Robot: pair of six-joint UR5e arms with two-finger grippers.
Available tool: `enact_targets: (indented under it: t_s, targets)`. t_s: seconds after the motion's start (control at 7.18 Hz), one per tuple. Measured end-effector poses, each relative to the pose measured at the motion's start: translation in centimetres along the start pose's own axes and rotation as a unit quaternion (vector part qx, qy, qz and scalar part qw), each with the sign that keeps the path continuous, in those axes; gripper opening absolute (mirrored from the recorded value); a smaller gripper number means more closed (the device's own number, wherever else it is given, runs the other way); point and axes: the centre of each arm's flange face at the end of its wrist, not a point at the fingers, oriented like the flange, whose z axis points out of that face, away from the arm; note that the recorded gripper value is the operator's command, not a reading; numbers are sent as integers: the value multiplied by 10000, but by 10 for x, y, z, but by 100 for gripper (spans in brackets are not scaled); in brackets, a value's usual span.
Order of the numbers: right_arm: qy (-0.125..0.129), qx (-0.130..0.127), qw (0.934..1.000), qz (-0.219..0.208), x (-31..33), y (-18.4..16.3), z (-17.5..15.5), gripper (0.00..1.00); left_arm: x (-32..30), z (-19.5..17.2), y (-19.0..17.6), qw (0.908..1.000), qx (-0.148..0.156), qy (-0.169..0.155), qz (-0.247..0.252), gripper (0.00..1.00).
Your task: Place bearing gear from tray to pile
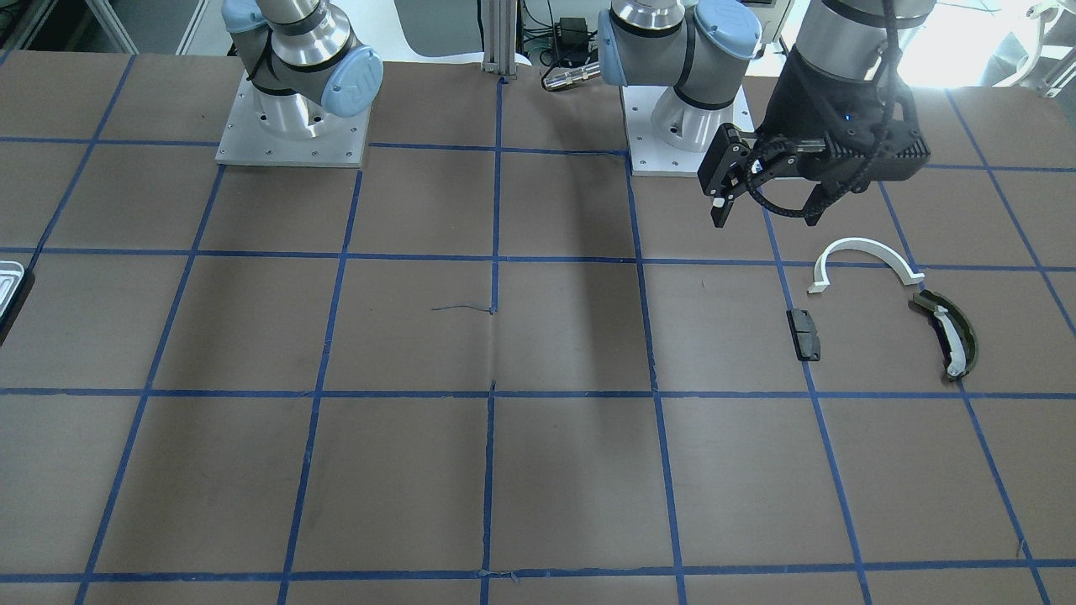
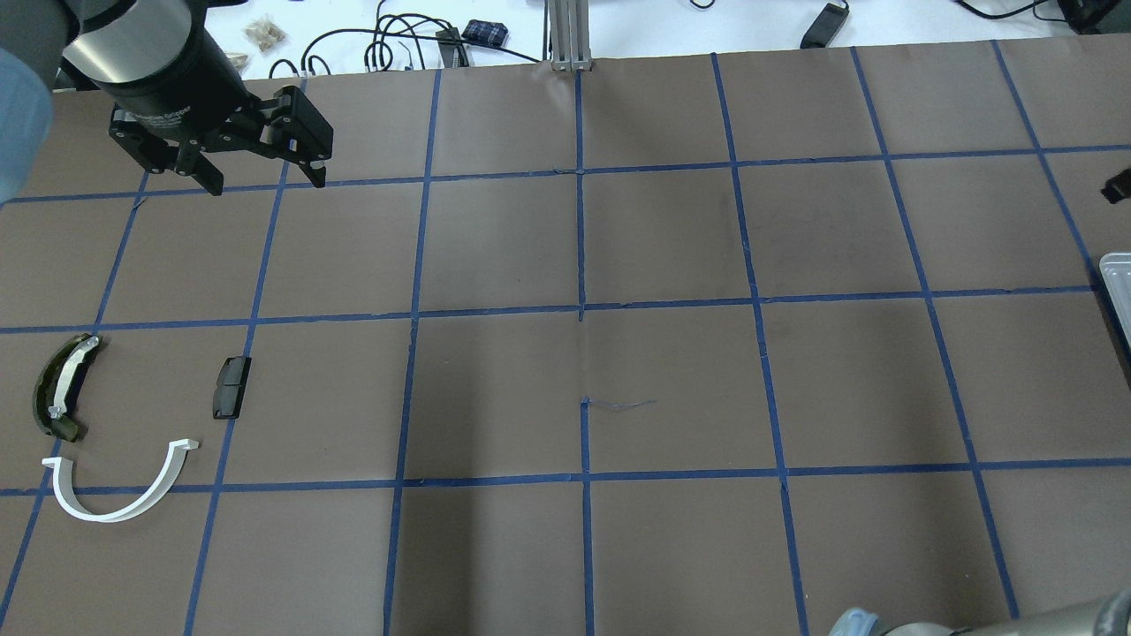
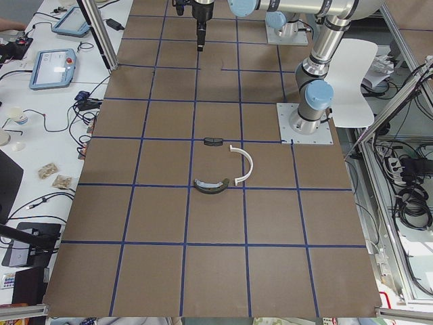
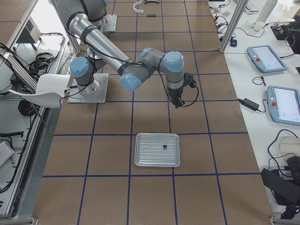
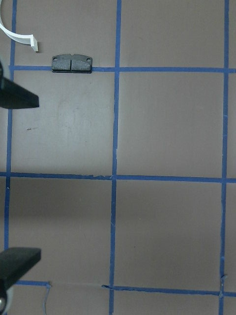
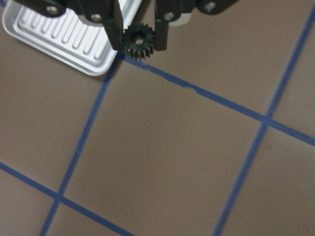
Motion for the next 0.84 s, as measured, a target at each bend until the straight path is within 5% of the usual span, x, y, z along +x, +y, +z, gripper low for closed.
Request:
enact_targets:
  t_s: [0.42, 0.84]
  targets:
    - [-552, -114, 9926, 1079, -250, -140, 18, 8, 0, 1, 0, 10000, -9, 2, 3, 100]
    - [-1231, -193, 9694, 2117, -424, -189, 84, 19, 1, 2, 1, 10000, -24, 3, 8, 100]
